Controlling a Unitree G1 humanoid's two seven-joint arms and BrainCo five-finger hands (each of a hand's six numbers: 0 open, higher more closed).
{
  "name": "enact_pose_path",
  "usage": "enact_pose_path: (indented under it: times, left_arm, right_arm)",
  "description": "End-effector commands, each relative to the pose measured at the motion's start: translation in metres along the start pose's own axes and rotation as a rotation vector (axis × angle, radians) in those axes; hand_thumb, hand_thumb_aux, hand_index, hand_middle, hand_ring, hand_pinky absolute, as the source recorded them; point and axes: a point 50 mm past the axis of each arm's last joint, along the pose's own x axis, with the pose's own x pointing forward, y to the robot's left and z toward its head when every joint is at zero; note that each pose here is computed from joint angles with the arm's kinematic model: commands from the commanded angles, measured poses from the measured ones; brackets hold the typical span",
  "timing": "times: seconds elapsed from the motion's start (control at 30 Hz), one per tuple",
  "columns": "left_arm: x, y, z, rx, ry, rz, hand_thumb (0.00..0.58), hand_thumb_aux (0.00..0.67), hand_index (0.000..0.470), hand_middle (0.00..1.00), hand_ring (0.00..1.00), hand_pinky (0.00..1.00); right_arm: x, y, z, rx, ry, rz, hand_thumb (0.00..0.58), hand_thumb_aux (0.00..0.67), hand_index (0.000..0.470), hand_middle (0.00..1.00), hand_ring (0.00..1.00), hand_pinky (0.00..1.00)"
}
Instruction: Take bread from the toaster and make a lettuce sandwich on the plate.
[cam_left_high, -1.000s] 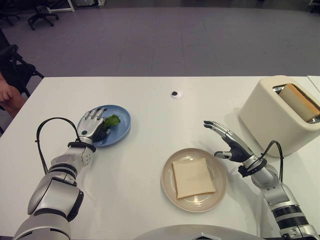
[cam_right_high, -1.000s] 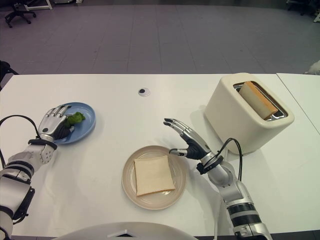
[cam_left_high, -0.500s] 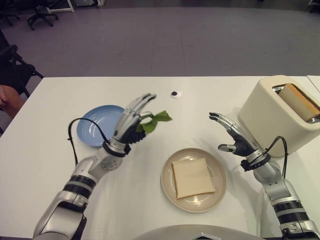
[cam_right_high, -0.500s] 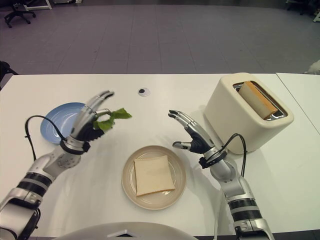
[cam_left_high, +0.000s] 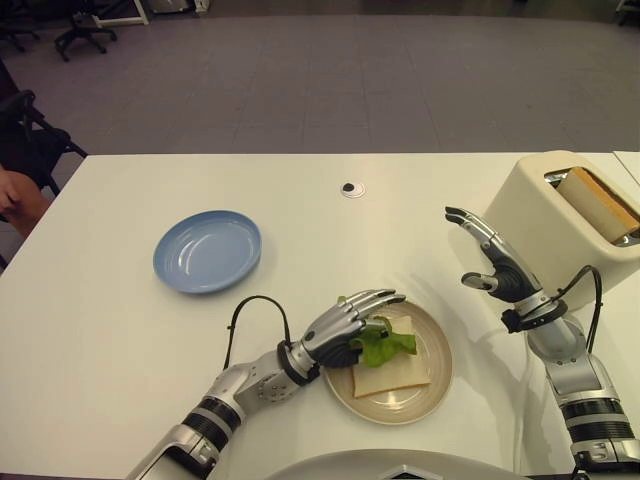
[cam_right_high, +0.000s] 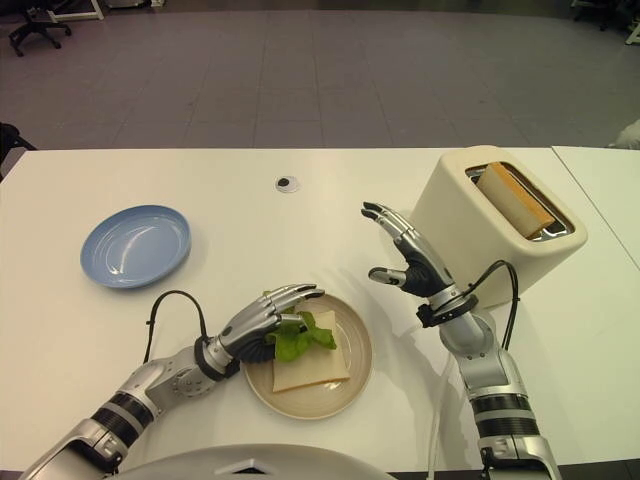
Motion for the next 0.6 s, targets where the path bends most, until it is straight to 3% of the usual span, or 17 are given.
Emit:
enact_pose_path:
  times: [0.03,0.07,0.37,0.5,0.6]
  left_arm:
    - [-0.012,-0.007,0.000,-0.016,0.028,-0.084,0.112,0.068,0.048,0.00,0.00,0.00]
    - [-0.012,-0.007,-0.001,-0.019,0.030,-0.086,0.000,0.000,0.000,0.00,0.00,0.00]
    - [-0.007,-0.001,-0.008,0.059,0.088,-0.042,0.000,0.000,0.000,0.00,0.00,0.00]
    - [-0.004,0.026,-0.004,0.104,0.080,0.068,0.000,0.000,0.000,0.00,0.00,0.00]
    - [-0.003,0.071,-0.002,0.091,0.085,0.370,0.000,0.000,0.000,0.00,0.00,0.00]
  right_arm:
    - [0.004,-0.002,-0.002,0.000,-0.001,0.000,0.000,0.000,0.000,0.00,0.00,0.00]
    - [0.005,-0.001,-0.003,0.001,0.000,0.001,0.000,0.000,0.000,0.00,0.00,0.00]
    - [0.000,-0.019,0.007,-0.038,-0.031,-0.069,0.000,0.000,0.000,0.00,0.00,0.00]
    - [-0.023,-0.088,0.029,-0.237,-0.022,-0.425,0.000,0.000,0.000,0.00,0.00,0.00]
    - [-0.045,-0.125,0.016,-0.510,0.212,-0.523,0.000,0.000,0.000,0.00,0.00,0.00]
